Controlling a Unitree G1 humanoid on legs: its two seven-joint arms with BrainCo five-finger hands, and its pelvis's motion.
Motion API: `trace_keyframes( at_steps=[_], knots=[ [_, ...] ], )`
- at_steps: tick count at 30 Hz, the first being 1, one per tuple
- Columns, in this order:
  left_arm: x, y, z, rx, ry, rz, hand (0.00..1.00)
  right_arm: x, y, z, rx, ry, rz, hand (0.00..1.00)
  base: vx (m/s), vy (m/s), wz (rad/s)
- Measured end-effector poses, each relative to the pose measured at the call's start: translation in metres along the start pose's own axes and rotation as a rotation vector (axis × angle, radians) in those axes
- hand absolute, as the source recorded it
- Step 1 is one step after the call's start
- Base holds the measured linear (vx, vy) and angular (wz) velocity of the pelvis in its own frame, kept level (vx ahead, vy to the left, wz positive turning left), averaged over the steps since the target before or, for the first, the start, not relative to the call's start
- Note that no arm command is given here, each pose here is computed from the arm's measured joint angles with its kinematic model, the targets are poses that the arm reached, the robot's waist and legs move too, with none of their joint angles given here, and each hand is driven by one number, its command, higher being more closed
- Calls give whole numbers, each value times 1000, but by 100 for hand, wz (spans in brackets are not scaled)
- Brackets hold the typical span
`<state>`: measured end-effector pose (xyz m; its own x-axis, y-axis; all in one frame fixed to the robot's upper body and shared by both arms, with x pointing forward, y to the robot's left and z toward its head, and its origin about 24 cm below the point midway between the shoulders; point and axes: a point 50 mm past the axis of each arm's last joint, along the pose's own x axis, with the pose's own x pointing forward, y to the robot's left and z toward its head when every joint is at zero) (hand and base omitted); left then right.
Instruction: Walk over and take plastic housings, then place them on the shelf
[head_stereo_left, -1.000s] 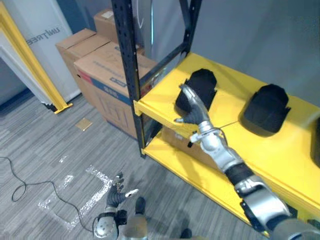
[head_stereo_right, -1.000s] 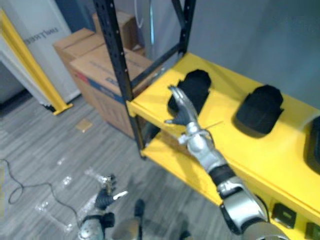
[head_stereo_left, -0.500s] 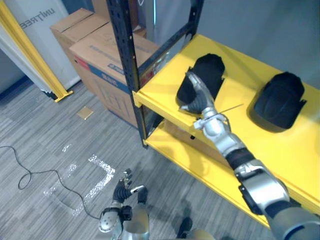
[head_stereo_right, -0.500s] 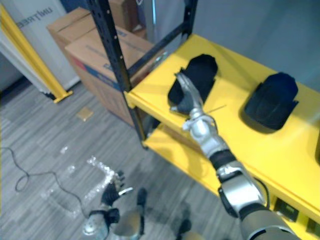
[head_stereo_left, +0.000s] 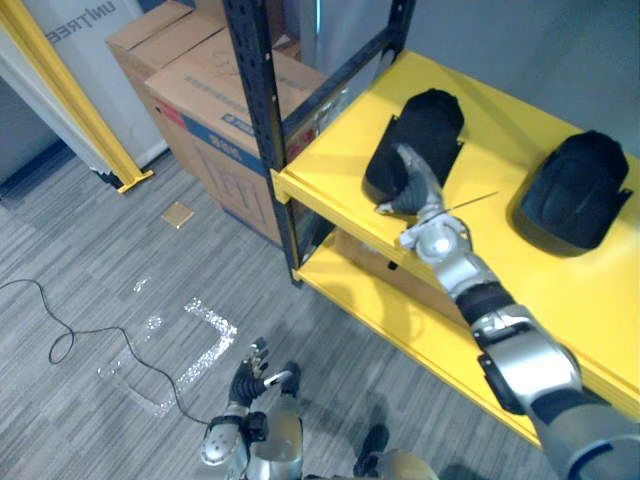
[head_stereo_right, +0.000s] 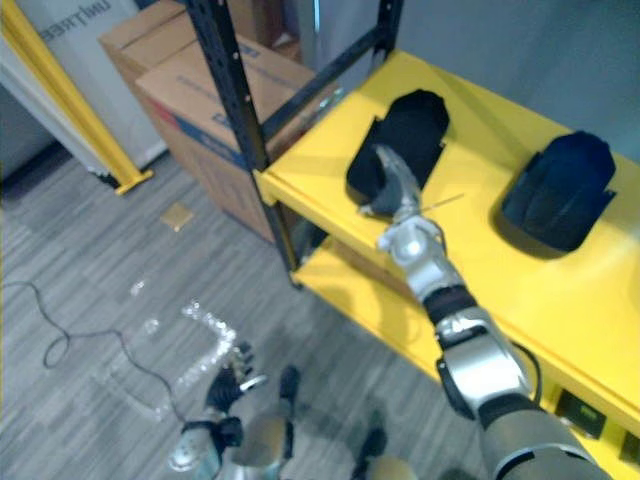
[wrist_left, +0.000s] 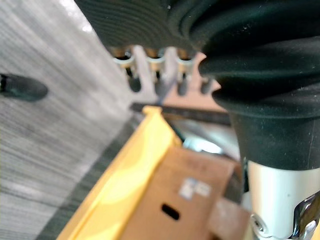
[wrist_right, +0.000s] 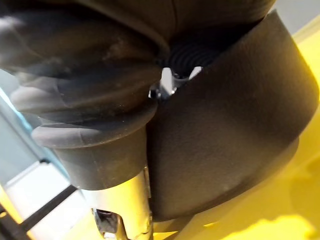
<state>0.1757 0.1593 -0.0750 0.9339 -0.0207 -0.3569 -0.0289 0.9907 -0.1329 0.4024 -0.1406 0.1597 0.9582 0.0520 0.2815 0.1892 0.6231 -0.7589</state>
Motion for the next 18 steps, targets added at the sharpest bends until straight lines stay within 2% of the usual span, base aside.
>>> trace_keyframes(
  at_steps=[8,18],
  knots=[
    [0,0,0,0,1,26,0,0,5,6,-39,47,-56,0,0,-8,-2],
    [0,1,0,-2,-1,48,0,-3,9,-6,-72,212,-70,0,-1,0,-2]
  ],
)
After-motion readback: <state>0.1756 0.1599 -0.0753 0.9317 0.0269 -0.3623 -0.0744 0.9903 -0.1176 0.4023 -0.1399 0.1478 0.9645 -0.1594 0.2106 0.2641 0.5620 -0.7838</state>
